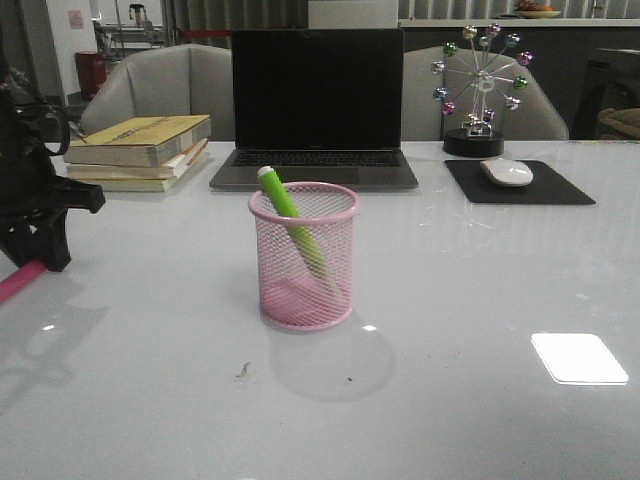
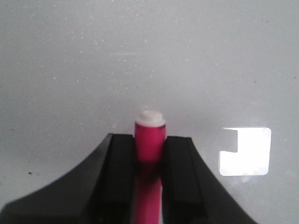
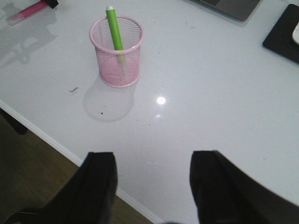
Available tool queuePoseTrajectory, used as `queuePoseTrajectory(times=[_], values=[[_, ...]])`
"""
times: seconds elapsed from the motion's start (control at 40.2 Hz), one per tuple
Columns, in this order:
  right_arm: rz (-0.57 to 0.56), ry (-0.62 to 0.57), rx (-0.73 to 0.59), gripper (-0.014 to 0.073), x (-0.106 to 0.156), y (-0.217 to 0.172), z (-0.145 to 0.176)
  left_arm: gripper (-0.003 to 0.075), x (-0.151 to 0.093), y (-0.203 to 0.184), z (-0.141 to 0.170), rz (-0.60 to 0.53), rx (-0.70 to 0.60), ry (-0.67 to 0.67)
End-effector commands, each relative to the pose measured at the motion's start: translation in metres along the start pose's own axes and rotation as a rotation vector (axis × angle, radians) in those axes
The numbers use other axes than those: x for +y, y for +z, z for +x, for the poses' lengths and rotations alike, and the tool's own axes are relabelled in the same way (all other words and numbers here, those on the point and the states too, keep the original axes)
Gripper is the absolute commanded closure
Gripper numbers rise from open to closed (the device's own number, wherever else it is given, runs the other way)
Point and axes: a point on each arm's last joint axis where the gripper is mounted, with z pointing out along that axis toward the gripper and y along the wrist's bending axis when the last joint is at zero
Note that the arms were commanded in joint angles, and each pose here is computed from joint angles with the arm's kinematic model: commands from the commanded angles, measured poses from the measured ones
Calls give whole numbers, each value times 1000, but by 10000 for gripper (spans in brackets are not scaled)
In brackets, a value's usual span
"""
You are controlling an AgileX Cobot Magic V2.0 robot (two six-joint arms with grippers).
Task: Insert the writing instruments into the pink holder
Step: 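Lift the pink marker and carry it toward the holder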
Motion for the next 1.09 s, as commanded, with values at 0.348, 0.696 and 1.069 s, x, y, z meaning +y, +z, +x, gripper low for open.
queuePoseTrajectory(times=[0.348,0.696,1.069], values=[[2,-7,-97,127,0,-6,-13,629,-26,-106,7,14,-394,72],[2,-7,-97,127,0,-6,-13,629,-77,-201,90,122,-947,203],[2,-7,-97,127,0,-6,-13,629,-140,-208,152,402,-1436,336]])
